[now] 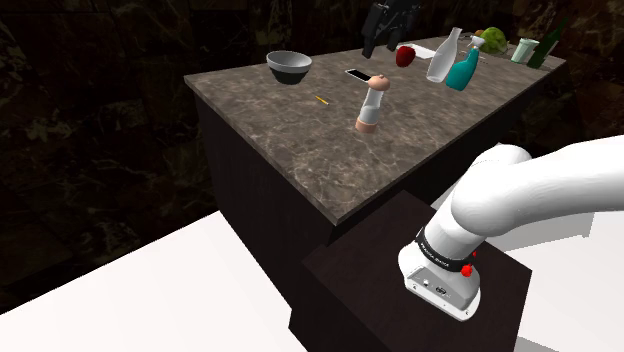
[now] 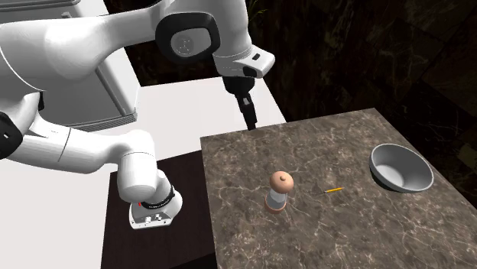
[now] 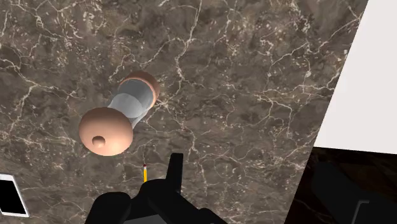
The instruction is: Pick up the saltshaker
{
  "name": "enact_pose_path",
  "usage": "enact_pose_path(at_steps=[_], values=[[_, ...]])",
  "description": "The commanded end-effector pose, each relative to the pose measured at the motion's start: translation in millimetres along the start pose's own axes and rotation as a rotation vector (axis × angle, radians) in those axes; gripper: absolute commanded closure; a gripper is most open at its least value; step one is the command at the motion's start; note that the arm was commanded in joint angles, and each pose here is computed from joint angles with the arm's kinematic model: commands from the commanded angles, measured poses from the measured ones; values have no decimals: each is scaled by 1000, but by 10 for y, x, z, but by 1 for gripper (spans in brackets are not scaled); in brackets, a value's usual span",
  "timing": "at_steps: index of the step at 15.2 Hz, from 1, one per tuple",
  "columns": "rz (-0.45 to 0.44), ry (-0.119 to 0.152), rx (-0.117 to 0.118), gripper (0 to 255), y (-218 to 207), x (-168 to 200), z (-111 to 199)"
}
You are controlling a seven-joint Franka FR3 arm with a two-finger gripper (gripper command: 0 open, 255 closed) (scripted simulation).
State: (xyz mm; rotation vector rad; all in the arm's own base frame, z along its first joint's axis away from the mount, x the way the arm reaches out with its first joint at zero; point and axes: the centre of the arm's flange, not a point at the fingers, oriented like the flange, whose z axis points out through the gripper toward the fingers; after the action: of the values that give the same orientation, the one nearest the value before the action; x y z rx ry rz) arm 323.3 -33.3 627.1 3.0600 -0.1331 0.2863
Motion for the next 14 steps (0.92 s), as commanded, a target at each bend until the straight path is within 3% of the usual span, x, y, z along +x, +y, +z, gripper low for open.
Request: enact_pose_path(at_steps=[1, 14], values=[[0, 0, 0, 0, 0, 0, 0], [56, -106, 51, 0, 1392, 742, 954]])
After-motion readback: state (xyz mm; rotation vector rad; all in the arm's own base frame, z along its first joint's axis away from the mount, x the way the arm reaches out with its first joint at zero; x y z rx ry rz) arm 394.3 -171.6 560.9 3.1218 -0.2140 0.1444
